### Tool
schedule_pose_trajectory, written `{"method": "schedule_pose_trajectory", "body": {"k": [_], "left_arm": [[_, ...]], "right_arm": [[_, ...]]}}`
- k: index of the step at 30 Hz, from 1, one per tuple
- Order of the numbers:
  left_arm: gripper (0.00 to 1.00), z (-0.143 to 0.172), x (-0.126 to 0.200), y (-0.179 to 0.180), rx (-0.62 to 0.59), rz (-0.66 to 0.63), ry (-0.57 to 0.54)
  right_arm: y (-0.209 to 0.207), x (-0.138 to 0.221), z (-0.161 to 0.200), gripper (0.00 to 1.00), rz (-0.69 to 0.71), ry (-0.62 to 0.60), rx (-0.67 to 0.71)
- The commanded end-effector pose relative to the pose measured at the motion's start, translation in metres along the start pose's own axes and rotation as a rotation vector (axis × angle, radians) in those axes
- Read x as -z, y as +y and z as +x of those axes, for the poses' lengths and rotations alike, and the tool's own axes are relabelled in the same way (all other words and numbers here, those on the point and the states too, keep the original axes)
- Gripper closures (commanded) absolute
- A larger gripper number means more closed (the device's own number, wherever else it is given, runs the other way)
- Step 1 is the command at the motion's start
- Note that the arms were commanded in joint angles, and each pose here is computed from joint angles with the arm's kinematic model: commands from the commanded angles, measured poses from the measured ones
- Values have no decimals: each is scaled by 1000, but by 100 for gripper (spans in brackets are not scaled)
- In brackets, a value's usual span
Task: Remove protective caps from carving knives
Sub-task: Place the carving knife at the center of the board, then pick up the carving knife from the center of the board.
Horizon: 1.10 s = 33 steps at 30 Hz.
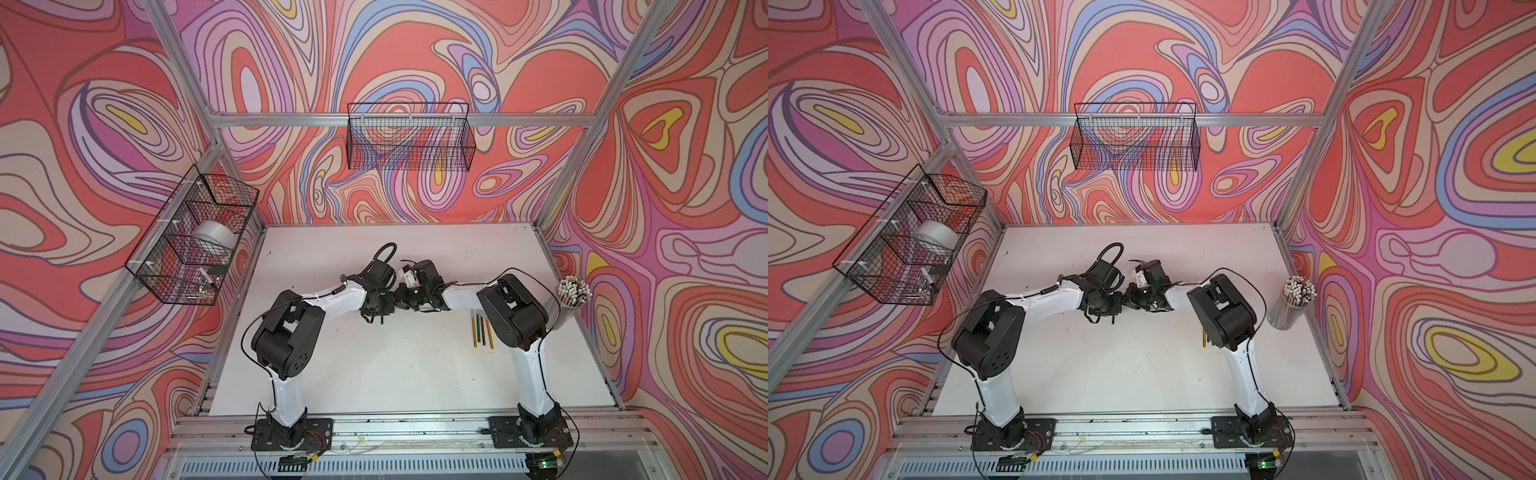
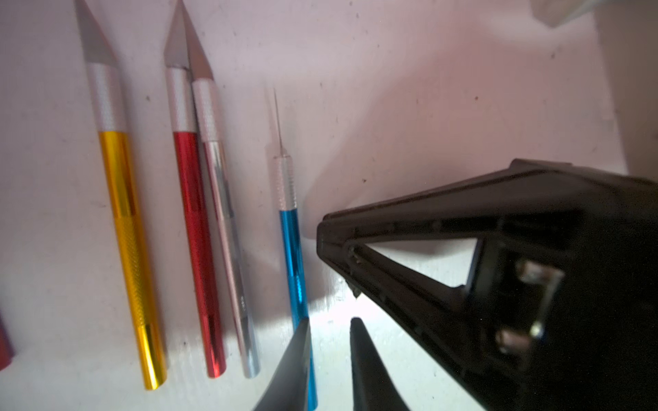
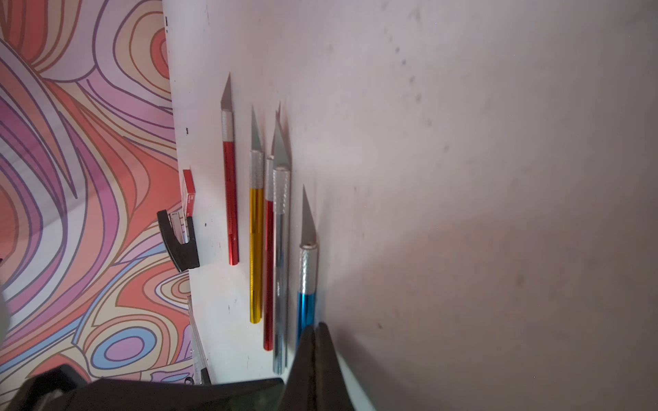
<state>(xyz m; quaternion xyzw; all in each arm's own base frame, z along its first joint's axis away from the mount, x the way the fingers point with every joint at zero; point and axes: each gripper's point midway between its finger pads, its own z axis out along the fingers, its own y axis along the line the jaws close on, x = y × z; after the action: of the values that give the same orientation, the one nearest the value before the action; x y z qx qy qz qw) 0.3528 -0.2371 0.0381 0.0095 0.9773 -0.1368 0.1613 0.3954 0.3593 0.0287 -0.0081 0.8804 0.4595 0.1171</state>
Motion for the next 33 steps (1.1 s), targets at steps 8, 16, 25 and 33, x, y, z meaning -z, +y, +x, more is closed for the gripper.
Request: {"method": "schedule_pose_trajectory", "body": {"k": [8,16,25,33], "left_arm": [[79,11,42,-8,-19,120,-43],[77,32,71,-30,-55,331,-100],[73,53,102,-54,-111,457,-190],[71,63,110,-73,-143,542,-221]], "right_arm": [[10,36,-5,90,156,-43,156],[-5,101,9,88,401,-106,239],[-38,170,40,81,663,-130,209],[-78,217,58,77,804,-138,82]]}}
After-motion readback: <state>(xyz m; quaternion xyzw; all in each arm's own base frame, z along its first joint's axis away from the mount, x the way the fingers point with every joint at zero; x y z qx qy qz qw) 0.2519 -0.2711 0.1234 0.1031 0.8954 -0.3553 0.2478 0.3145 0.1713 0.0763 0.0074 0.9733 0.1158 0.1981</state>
